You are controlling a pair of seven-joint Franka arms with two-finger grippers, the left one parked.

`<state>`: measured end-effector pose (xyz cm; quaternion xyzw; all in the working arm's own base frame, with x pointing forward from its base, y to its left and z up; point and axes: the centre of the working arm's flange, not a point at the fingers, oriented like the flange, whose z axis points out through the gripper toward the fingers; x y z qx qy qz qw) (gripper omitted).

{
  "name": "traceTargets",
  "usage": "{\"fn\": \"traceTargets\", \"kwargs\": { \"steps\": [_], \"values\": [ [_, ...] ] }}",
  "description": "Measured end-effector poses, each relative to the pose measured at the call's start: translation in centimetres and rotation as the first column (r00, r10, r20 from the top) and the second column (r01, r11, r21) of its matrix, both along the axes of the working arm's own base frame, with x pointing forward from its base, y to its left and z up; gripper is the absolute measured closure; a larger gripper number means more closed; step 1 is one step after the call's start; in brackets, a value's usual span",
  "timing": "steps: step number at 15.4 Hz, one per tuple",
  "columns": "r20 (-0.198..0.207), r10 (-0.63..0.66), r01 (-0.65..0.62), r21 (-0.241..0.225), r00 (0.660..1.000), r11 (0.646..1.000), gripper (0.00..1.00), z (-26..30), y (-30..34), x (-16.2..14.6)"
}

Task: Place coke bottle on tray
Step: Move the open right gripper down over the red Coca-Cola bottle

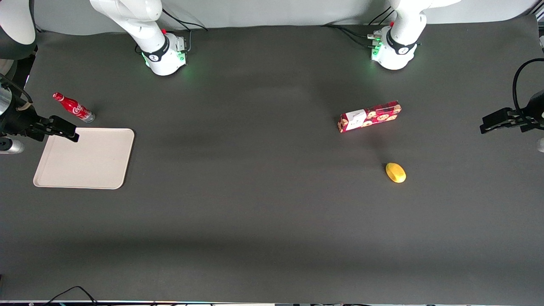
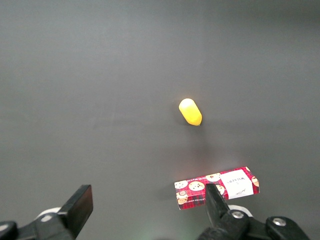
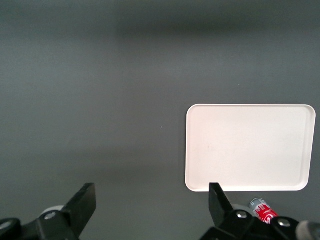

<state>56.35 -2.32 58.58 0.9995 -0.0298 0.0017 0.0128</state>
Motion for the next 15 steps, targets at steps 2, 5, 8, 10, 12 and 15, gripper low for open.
{"fn": "traceTargets", "kwargs": {
  "steps": [2, 5, 8, 10, 12, 15],
  "values": [
    [0.001, -0.002, 0.002, -0.001, 1.0, 1.0, 0.0, 0.1, 0.1, 0.0],
    [0.0, -0.005, 0.005, -0.003, 1.0, 1.0, 0.0, 0.0, 0.0, 0.0],
    [-0.021, -0.013, 0.012, -0.052, 1.0, 0.999, 0.0, -0.6, -1.2, -0.2],
    [-0.056, -0.032, 0.026, -0.102, 0.998, 0.994, 0.0, -2.0, -3.0, -0.7],
    [-0.103, -0.04, 0.028, -0.115, 0.994, 0.993, 0.0, -3.9, -6.1, -1.6],
    [-0.16, 0.015, -0.03, -0.095, 0.987, 0.995, 0.0, -5.9, -14.2, -4.0]
  ]
}}
